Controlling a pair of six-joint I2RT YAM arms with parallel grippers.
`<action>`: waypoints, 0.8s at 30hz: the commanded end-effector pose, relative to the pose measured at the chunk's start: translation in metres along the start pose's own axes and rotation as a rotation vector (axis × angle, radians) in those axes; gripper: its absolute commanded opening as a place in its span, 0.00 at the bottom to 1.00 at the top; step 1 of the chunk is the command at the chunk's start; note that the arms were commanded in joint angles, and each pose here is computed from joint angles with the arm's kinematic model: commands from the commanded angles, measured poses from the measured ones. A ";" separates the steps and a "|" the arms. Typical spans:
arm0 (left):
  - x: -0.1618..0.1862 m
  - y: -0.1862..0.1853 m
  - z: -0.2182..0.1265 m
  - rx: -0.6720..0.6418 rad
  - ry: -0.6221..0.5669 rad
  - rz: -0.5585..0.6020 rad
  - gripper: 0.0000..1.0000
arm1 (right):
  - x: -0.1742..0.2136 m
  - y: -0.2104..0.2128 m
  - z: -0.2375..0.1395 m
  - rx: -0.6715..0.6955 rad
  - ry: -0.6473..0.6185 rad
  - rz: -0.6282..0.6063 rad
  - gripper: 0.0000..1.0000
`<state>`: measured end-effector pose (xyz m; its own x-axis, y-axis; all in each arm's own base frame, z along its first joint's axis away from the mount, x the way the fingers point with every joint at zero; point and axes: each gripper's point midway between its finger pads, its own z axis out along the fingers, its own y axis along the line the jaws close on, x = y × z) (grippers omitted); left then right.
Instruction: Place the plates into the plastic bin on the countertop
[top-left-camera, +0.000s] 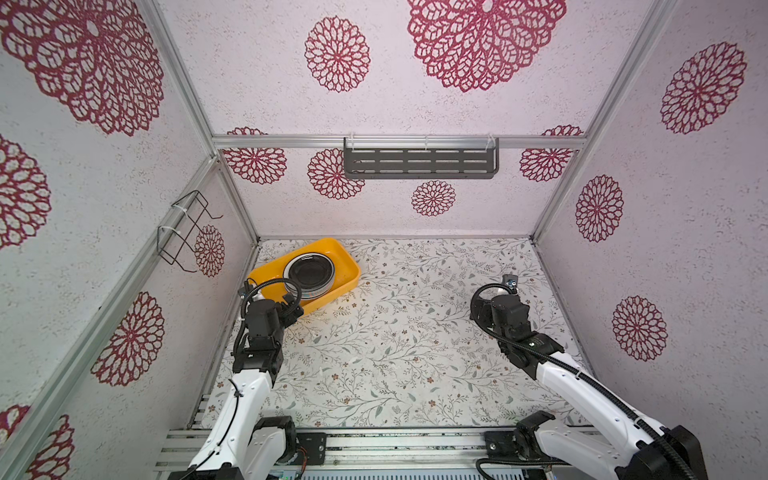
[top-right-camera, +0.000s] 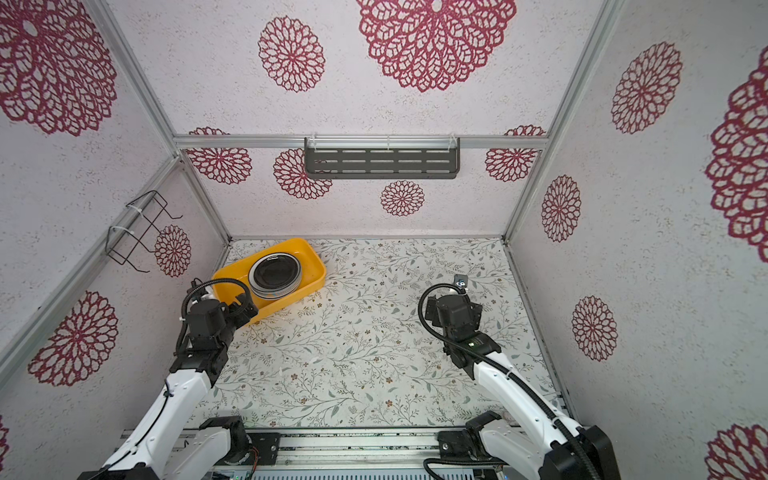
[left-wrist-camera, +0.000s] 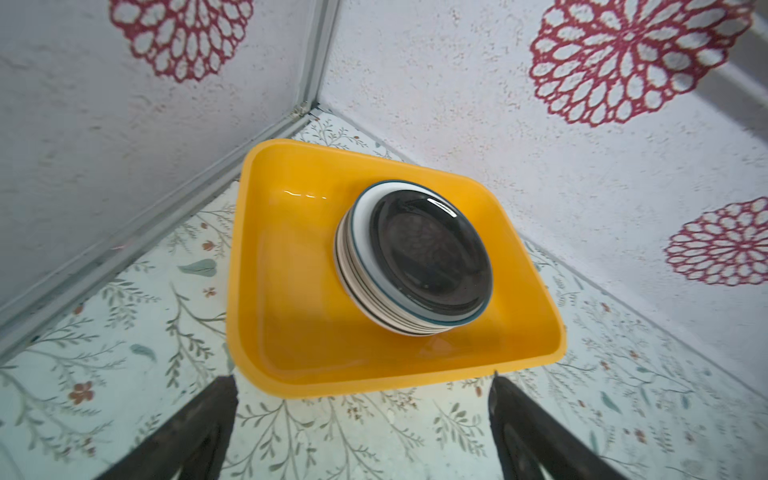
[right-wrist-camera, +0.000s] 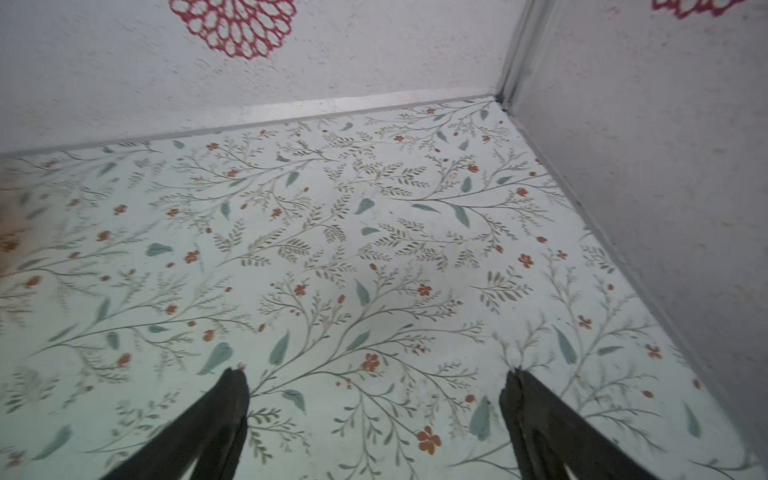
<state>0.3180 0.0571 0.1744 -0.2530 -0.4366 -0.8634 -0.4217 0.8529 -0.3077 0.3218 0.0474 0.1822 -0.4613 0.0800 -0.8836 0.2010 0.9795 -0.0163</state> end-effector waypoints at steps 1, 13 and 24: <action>-0.030 0.014 -0.014 -0.065 -0.226 0.070 0.97 | -0.013 -0.035 -0.001 0.154 -0.071 -0.032 0.99; 0.003 0.025 0.009 -0.057 -0.324 0.256 0.97 | 0.030 -0.114 0.017 0.386 -0.206 0.022 0.99; 0.002 0.002 0.057 0.047 -0.347 0.313 0.97 | 0.035 -0.119 0.051 0.256 -0.242 0.055 0.99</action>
<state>0.3507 0.0817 0.1280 -0.1517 -0.0732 -0.9857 -0.3913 0.9202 -0.0081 0.2985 -0.0878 0.0975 -0.3395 0.0883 -0.9364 0.5215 0.8462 -0.1092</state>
